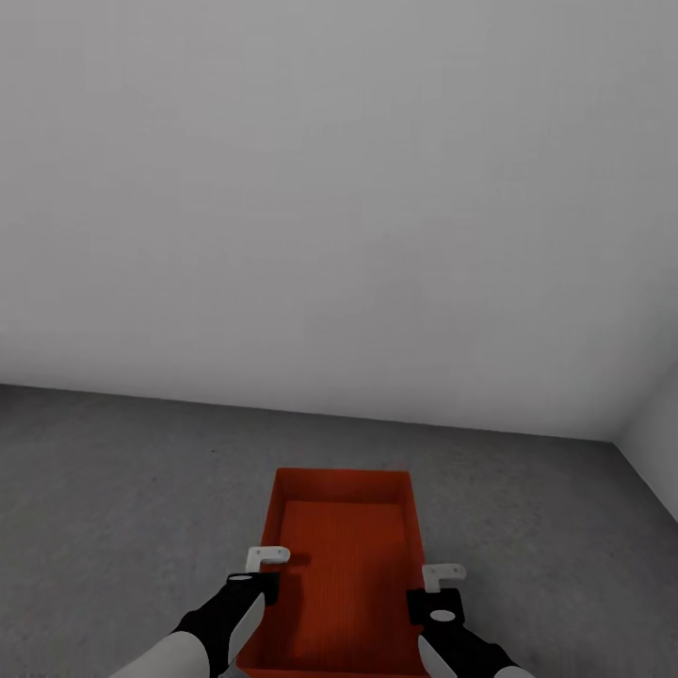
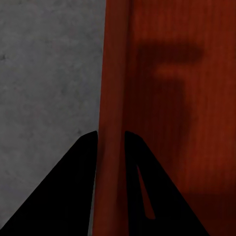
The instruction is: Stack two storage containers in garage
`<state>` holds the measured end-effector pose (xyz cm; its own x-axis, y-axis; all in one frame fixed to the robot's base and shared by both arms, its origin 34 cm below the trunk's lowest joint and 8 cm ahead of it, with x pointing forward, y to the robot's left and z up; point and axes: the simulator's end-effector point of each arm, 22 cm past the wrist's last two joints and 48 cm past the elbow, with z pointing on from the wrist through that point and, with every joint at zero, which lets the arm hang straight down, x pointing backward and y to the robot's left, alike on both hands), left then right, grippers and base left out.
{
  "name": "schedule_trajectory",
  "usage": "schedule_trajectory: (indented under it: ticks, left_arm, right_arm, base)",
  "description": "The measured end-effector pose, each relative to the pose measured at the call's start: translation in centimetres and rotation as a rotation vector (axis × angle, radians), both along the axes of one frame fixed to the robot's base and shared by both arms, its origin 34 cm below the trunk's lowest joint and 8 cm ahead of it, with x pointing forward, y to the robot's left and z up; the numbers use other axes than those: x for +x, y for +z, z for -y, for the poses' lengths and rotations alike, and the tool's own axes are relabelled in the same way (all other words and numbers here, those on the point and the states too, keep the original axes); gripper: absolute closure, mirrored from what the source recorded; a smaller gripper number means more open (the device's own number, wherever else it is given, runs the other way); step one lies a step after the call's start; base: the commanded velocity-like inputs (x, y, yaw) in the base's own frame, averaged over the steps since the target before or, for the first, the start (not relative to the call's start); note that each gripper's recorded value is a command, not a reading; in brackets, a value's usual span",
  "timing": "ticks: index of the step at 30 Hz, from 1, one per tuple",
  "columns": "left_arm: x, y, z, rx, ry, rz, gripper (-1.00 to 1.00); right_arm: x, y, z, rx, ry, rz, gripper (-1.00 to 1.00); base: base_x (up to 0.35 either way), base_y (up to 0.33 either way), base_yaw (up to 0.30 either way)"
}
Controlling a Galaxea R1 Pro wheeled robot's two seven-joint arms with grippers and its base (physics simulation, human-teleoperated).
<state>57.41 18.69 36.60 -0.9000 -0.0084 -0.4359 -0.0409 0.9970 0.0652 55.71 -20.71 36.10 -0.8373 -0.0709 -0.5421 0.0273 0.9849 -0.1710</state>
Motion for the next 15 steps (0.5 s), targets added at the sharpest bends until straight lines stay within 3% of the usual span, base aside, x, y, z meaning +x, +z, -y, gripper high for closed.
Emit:
schedule_trajectory:
  ticks: [15]
  left_arm:
    - [-1.3, -4.3, 0.0, 0.000, 0.000, -0.023, 1.00]
  right_arm:
    - [-1.3, -4.2, 0.0, 0.000, 0.000, -0.023, 1.00]
  base:
    - [0.000, 0.000, 0.000]
